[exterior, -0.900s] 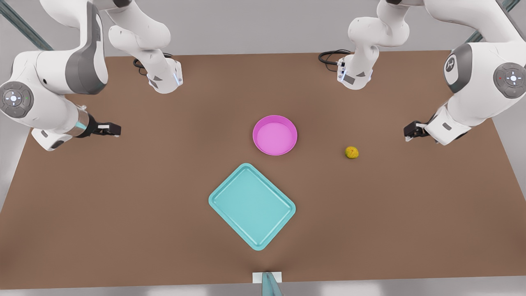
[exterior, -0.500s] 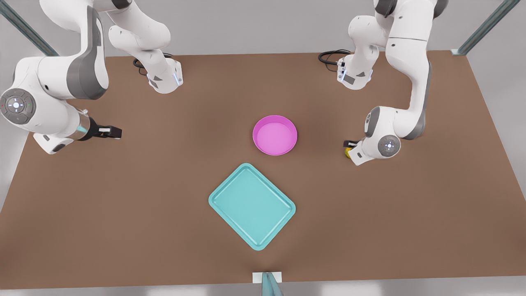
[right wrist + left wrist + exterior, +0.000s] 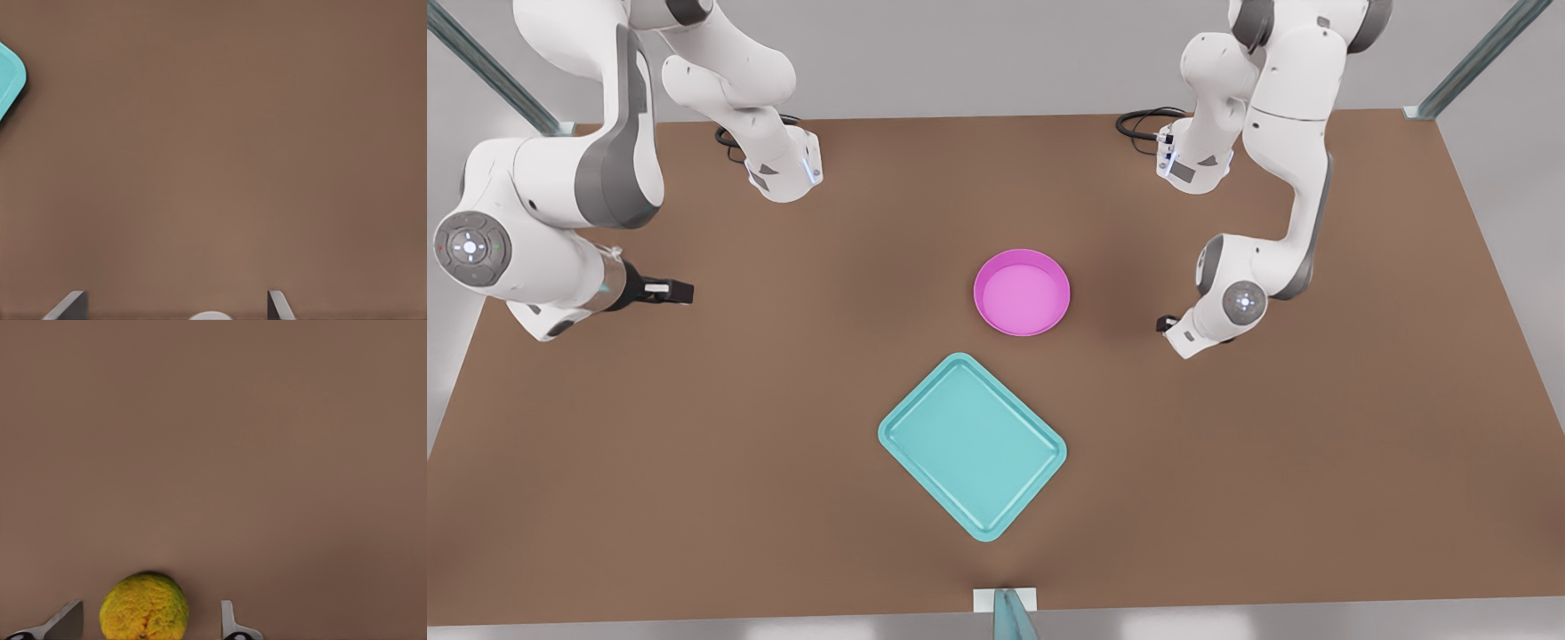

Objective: Place the orange on the plate with the left arm and the plate on the tray with the right arm

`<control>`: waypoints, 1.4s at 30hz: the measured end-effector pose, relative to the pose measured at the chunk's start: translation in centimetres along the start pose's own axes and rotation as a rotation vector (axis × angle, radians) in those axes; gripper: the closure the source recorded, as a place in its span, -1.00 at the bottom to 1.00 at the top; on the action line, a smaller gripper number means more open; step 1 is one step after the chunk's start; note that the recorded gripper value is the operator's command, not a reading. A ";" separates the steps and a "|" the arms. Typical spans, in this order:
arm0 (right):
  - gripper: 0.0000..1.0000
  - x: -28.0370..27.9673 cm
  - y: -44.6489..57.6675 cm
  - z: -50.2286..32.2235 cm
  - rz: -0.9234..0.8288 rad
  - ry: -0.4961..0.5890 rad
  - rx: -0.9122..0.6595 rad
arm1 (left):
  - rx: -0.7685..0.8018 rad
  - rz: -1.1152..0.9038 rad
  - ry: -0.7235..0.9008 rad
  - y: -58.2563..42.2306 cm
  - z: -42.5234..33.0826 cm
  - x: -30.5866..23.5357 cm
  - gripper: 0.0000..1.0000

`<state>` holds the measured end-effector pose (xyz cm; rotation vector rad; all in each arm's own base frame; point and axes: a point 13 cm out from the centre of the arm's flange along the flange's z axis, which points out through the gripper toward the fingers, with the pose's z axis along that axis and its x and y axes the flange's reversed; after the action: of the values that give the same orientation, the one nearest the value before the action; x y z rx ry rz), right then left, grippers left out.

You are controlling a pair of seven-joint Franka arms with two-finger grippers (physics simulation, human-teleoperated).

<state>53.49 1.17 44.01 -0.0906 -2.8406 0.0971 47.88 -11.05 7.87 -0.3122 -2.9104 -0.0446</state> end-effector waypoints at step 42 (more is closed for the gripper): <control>-1.00 -0.4 -0.5 1.1 0.013 0.035 -0.013 | -0.009 0.237 0.045 -35.3 -3.8 1.0 -0.38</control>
<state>53.51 0.61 42.86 -0.1118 -2.8067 0.0793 40.19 -45.58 11.50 -0.6459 -2.8080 -0.0267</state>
